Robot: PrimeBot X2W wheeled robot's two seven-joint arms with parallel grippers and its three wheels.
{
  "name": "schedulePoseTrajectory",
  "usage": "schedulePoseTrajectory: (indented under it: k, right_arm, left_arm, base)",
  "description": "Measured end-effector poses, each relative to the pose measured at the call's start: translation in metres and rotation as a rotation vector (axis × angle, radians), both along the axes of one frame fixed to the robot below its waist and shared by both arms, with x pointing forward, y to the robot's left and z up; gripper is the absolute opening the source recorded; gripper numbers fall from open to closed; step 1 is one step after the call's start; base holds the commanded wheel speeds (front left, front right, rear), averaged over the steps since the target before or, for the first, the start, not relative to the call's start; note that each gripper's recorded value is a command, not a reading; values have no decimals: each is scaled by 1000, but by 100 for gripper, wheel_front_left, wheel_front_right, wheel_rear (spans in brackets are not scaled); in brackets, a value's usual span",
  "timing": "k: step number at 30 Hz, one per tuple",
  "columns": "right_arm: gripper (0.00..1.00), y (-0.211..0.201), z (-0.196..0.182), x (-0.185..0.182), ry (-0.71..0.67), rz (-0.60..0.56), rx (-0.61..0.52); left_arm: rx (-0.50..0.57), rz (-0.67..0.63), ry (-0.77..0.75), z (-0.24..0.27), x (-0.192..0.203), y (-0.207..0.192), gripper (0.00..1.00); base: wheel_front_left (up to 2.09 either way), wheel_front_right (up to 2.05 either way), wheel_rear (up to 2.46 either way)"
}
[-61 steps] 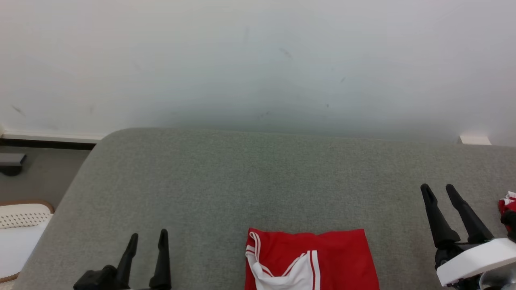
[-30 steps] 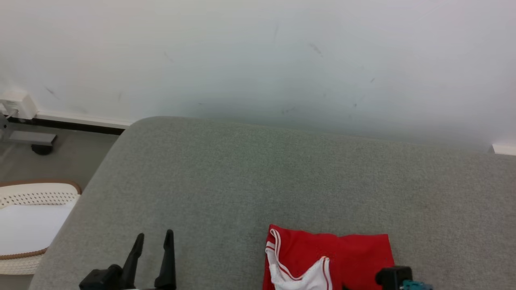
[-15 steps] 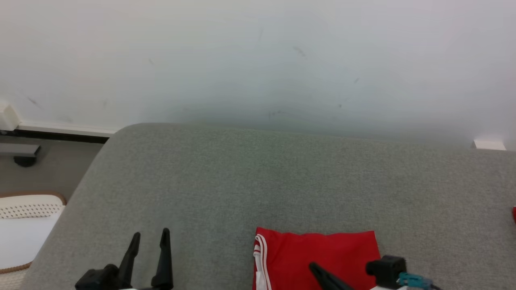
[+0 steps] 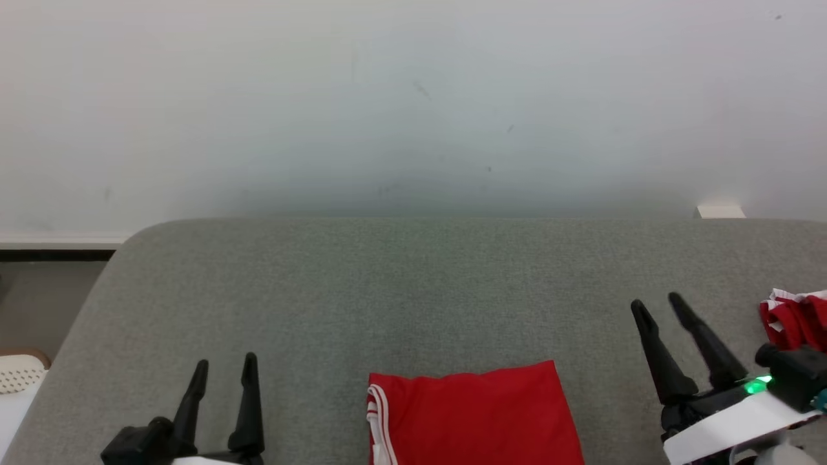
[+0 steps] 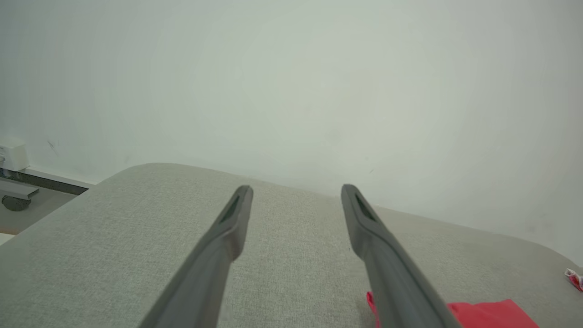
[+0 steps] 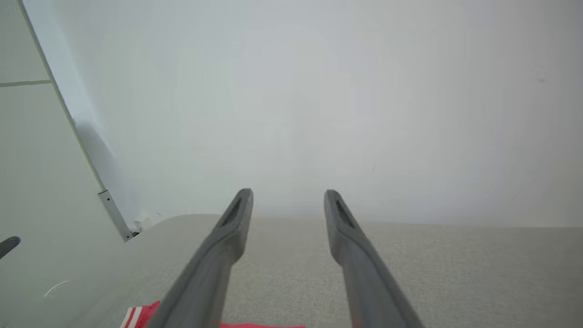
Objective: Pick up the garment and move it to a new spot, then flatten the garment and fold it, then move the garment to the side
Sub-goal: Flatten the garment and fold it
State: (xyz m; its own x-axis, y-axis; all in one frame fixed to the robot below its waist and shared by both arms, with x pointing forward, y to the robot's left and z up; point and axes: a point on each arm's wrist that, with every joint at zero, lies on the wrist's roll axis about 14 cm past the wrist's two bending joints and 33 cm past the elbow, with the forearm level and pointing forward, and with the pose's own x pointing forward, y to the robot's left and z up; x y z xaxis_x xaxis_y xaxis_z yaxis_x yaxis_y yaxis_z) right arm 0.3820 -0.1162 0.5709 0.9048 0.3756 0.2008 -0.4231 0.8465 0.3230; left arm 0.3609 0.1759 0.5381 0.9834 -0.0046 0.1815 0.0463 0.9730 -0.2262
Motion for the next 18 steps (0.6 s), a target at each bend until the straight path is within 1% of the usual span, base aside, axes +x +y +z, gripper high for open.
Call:
schedulePoseTrajectory:
  k: [4,7,13,15,18]
  right_arm:
    - [100,-33,14,-2,-77,-107,-41]
    - [100,-48,13,-8,-98,-170,-65]
    - [100,-60,-15,-25,-46,-238,-102]
    - [100,-59,-27,-29,-13,-247,-94]
    - [100,-59,-31,-30,-1,-260,-79]
  left_arm:
    - [10,-26,-17,5,5,-7,100]
    - [18,-39,-21,7,8,-11,100]
    - [29,-60,-26,8,11,-16,100]
    - [32,-61,-22,6,11,-16,100]
    - [34,-63,-11,2,8,-17,100]
  base:
    - [0,0,0]
    - [0,0,0]
    - [0,0,0]
    - [0,0,0]
    - [0,0,0]
